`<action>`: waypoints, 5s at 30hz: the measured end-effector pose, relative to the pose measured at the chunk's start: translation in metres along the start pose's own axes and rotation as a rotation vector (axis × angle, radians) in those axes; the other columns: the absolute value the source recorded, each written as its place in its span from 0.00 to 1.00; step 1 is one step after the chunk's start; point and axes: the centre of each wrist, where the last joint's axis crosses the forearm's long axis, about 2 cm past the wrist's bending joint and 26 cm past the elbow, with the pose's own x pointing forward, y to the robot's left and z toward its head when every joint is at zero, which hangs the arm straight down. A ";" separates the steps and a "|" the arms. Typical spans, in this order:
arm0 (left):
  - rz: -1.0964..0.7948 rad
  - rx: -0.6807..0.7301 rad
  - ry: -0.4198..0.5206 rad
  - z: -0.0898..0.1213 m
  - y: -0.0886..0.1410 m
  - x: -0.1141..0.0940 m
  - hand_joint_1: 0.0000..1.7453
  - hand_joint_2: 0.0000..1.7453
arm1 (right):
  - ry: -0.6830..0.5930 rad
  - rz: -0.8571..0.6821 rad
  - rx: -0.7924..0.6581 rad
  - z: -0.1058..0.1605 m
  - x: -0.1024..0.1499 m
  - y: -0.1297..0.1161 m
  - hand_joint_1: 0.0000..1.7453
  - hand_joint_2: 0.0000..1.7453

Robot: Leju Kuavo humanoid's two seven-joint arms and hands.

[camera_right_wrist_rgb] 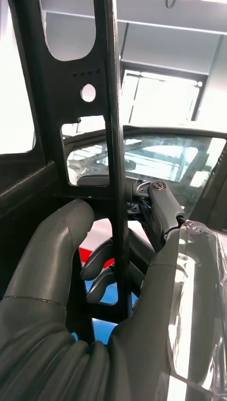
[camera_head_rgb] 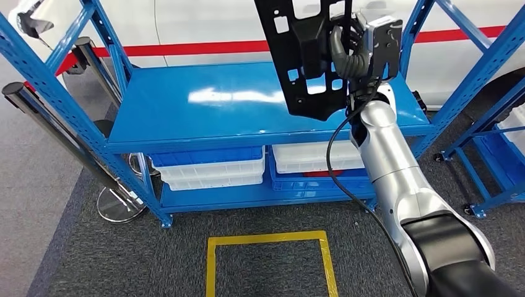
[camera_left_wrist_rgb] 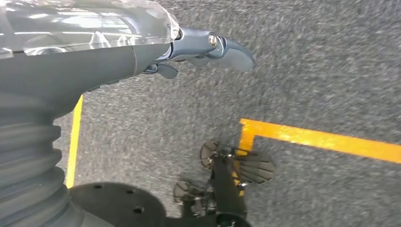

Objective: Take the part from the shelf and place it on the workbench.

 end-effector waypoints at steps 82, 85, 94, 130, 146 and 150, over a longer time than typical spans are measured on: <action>-0.049 -0.049 0.010 0.005 -0.011 -0.004 0.00 1.00 | 0.112 0.106 -0.074 0.054 -0.051 -0.040 1.00 1.00; -0.046 -0.046 0.011 0.005 -0.011 -0.005 0.00 1.00 | 0.101 0.112 -0.078 0.054 -0.050 -0.042 1.00 1.00; -0.038 -0.033 0.021 0.005 -0.009 -0.005 0.00 1.00 | 0.156 0.184 -0.086 0.085 -0.074 -0.095 1.00 1.00; -0.036 -0.033 0.060 0.006 0.011 -0.018 0.00 1.00 | 0.244 0.256 -0.286 0.221 -0.087 -0.175 1.00 1.00; -0.027 -0.001 0.076 0.007 0.010 -0.020 0.00 1.00 | 0.122 0.373 -0.344 0.108 -0.059 -0.200 1.00 1.00; -0.030 -0.001 0.072 0.006 0.011 -0.019 0.00 1.00 | 0.158 0.318 -0.368 0.098 -0.062 -0.201 1.00 1.00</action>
